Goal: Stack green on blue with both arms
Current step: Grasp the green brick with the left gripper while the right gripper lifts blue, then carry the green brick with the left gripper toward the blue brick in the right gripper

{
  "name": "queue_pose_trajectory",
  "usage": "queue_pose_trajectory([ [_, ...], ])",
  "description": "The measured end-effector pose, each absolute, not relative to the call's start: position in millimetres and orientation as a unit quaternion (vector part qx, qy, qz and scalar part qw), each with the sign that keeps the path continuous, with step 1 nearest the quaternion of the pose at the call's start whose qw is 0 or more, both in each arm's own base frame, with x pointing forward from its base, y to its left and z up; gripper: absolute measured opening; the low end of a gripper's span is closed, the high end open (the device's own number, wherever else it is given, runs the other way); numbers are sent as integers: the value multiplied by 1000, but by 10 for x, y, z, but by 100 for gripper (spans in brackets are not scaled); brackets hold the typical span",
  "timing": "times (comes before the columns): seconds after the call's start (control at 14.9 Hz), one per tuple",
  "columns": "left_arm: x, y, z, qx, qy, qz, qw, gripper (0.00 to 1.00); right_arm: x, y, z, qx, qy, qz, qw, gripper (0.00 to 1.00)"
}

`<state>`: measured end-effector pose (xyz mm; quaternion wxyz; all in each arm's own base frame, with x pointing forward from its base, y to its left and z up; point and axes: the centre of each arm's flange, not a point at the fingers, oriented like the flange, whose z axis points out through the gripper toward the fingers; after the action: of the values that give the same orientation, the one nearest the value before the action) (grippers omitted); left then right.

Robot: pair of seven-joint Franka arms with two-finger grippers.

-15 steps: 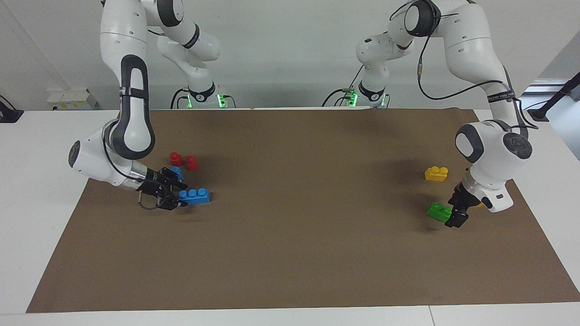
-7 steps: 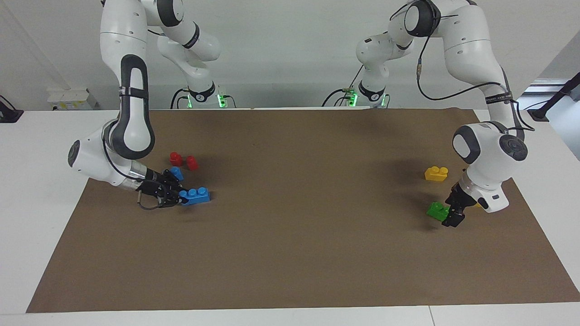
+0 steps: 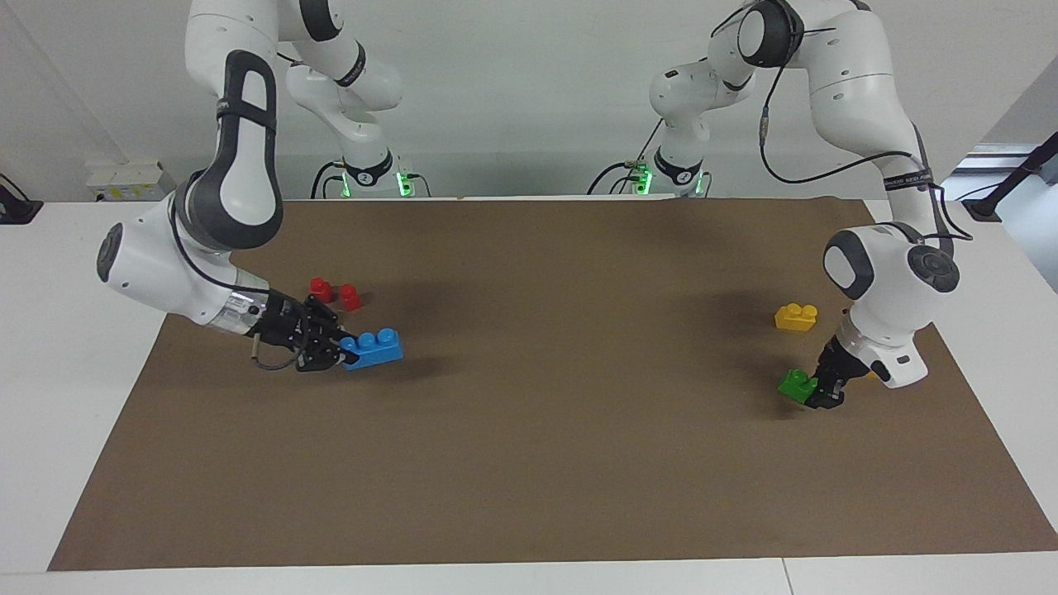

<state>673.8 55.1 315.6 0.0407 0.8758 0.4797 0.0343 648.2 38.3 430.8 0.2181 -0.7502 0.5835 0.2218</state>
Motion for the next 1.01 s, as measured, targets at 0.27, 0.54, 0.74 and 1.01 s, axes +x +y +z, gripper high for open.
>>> queue_pose_trajectory([
  [0.27,6753,526,3195,877,478,34,41,34,6388,1623,4825,-727,614,237,196,34],
  [0.54,6730,433,3637,880,473,22,33,34,6140,2640,4786,-701,647,239,181,34],
  [0.74,6538,252,4227,878,479,9,17,34,5922,3097,4530,-696,656,228,180,34],
  [1.01,6219,-330,4899,852,524,4,2,34,5652,3344,3983,-691,671,200,181,34],
])
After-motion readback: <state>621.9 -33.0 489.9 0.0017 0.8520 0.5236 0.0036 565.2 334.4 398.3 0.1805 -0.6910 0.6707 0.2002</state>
